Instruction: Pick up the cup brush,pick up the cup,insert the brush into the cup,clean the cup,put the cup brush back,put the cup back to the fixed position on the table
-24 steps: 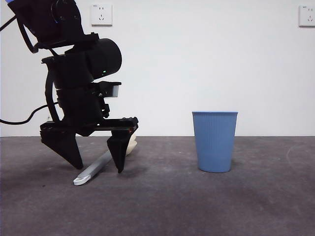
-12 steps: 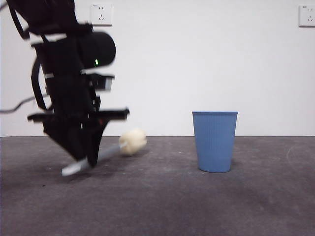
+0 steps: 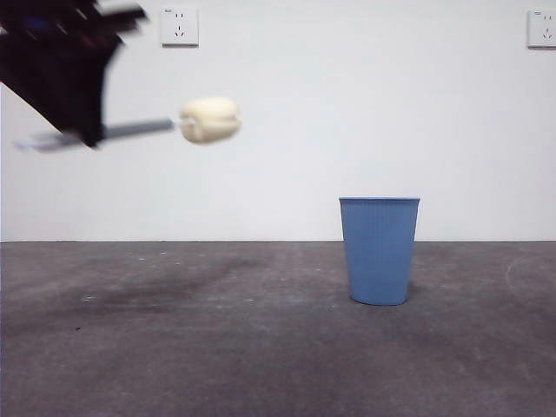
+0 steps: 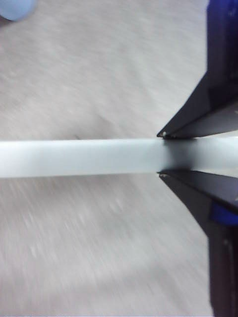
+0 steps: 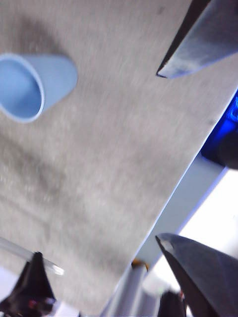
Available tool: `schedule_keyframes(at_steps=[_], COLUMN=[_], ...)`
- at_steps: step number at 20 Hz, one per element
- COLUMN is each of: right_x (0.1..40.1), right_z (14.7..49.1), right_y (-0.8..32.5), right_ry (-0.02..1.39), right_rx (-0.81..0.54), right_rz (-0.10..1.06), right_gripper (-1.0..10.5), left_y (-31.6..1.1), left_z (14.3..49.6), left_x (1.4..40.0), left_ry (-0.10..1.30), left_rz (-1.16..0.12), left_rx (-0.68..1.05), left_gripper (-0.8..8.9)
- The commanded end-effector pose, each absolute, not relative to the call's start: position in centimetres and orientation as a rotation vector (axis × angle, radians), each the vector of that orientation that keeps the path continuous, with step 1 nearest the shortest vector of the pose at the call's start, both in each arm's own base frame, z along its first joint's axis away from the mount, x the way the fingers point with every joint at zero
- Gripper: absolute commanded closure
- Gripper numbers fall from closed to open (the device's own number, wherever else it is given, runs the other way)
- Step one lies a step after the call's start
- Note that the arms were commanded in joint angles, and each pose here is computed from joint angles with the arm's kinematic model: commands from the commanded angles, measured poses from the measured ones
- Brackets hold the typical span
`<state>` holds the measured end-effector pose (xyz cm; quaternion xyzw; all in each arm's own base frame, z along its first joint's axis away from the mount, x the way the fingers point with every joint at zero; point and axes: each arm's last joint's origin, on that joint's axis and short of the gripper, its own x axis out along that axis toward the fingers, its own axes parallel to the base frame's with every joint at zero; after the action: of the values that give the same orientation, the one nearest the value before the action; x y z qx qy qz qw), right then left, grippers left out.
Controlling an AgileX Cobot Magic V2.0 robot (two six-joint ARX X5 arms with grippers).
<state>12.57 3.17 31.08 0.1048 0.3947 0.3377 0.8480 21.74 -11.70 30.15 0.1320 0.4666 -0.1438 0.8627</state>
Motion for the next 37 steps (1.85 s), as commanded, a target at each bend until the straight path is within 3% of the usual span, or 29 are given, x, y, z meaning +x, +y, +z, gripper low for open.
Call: schedule_keyframes(at_steps=[1,9,15,20,27,37], right_x=[14.5,16.7,18.2,20.8,23.5,26.3], right_z=[30.2,21.6,17.4,14.3,11.8,9.6], right_y=[4.0,10.2,11.7,13.2,12.4,12.6], right_ry=[0.819,0.626,0.538,0.466,0.370,0.339], right_rx=[0.209,0.056,0.011,0.014,0.045,0.039], right_rz=[0.725,0.568,0.483,0.492,0.460,0.478], right_gripper=[3.3,3.3,3.3,3.3,3.6,3.5], left_y=[-10.6,-8.5,-8.3,-8.2,-8.2,-8.3], left_z=[31.4,33.3,33.1,33.0,33.0,33.0], left_x=[19.9,16.1,15.8,15.7,15.6,15.6], left_ry=[0.956,0.957,0.999,1.017,1.028,1.023], left_rz=[-0.311,-0.314,-0.315,-0.315,-0.311,-0.302], left_rx=[0.306,0.311,0.331,0.335,0.326,0.304], left_gripper=[8.22,8.22,8.22,8.22,8.22,8.22])
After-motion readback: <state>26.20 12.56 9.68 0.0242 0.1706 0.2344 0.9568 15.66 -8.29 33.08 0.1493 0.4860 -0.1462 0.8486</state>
